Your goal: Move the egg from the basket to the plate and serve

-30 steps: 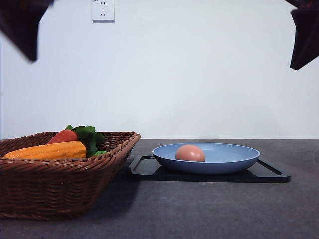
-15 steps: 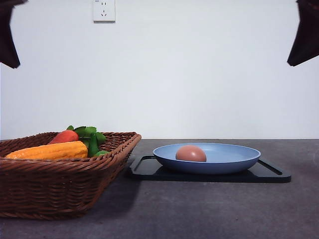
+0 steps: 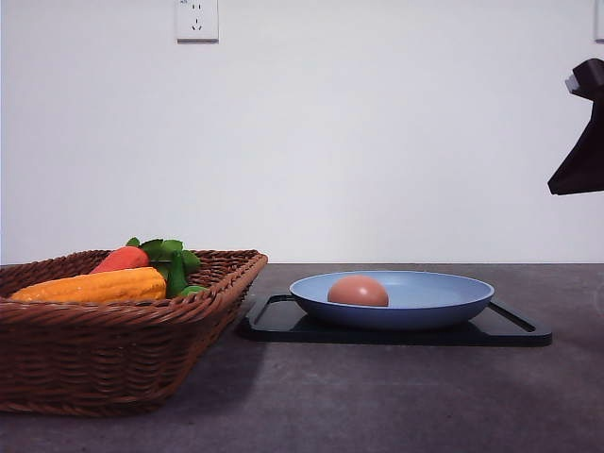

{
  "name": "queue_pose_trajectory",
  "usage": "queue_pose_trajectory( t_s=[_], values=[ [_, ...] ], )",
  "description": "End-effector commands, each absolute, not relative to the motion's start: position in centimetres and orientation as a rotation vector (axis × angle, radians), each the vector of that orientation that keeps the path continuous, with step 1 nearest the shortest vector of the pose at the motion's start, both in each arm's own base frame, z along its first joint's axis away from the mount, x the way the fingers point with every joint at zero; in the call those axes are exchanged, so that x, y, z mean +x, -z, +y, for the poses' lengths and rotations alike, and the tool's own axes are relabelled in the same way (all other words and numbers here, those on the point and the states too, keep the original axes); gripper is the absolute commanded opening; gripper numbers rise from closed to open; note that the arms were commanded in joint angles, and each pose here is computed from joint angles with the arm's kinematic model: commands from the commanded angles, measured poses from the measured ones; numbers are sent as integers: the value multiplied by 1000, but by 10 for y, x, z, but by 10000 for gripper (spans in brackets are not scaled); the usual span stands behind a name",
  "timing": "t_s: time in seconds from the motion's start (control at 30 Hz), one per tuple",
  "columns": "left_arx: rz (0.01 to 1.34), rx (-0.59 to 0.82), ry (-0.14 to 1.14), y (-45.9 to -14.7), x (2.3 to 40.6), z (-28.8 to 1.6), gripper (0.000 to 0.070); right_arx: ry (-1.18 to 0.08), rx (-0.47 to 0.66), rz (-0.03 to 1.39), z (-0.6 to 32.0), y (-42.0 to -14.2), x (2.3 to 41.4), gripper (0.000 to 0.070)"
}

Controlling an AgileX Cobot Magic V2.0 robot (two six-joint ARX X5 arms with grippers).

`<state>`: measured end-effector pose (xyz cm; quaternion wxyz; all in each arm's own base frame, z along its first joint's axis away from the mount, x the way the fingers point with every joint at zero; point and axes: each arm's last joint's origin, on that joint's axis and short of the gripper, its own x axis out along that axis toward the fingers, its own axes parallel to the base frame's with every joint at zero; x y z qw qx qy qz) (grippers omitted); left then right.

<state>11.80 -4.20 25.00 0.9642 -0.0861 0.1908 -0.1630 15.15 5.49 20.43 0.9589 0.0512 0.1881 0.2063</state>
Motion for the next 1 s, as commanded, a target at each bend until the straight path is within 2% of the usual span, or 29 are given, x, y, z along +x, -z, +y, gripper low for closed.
queue_pose_trajectory(
  t_s=[0.0,0.43,0.6,0.77,0.97],
  values=[
    [369,-197,335,-255,119,-43,0,-420,126,365,56,-208,153,0],
    [361,-198,340,-256,115,-42,0,-420,126,358,56,-209,153,0],
    [217,-70,346,-265,88,-31,0,-420,126,359,56,-208,153,0],
    [62,-7,253,-262,68,-17,0,-420,126,359,56,-209,153,0],
    [54,4,119,-233,67,-9,0,-420,126,359,56,-209,153,0]
  ],
)
